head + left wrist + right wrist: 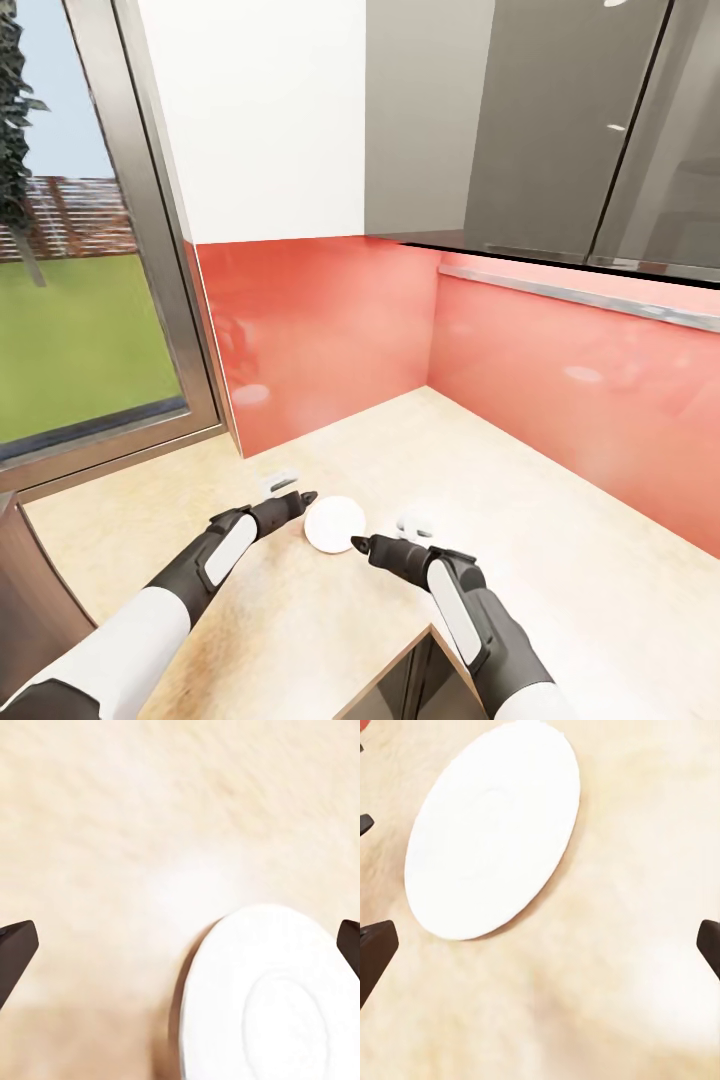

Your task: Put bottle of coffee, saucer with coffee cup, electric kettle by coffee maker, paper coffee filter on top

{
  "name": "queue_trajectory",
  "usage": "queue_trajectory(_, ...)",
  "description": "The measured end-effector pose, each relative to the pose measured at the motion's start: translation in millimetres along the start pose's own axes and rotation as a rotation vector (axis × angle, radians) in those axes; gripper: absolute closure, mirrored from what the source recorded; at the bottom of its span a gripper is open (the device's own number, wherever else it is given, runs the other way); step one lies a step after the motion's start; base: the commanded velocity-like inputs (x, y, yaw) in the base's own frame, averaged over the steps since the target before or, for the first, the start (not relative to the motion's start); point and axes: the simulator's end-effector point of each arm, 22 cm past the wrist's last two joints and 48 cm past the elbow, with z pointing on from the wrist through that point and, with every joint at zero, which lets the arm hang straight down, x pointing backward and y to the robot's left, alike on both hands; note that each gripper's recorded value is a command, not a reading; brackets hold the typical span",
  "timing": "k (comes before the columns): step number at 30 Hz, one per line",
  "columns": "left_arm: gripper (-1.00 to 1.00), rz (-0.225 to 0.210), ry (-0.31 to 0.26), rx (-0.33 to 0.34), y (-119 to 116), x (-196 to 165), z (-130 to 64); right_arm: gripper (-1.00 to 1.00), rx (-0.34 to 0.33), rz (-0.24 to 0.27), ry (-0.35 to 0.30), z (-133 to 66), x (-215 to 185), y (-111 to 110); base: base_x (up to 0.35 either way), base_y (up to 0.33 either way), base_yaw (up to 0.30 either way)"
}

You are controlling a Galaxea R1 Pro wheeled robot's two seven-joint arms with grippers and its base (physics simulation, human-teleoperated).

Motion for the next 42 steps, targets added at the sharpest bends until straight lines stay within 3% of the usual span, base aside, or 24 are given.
queue_trajectory(4, -1.0, -0.004, -0.001, 0.002, 0, -1, -0.1, -1.0, 0.001, -0.004, -0.022, 0.0, -7, 1, 0.0, 0.0, 0.0)
queue_trajectory(10, -1.0, -0.008, -0.002, 0.003, 0, -2, -0.1, -1.0, -0.002, -0.037, -0.1, 1.0, -50, 10, 0.0, 0.0, 0.0)
queue_trajectory(18, -1.0, -0.007, -0.002, 0.003, -1, -2, 0.0, -1.0, -0.003, -0.05, -0.129, 5.2, -76, 14, 0.0, 0.0, 0.0)
queue_trajectory(31, -1.0, 0.001, -0.007, 0.007, -3, -3, -1.0, -1.0, -0.006, -0.048, -0.144, 4.5, -81, 15, 0.0, 0.0, 0.0)
queue_trajectory(42, -1.0, -0.002, -0.005, 0.008, -3, -1, 1.0, -1.0, -0.011, 0.02, -0.158, 3.3, -86, 6, 0.0, 0.0, 0.056)
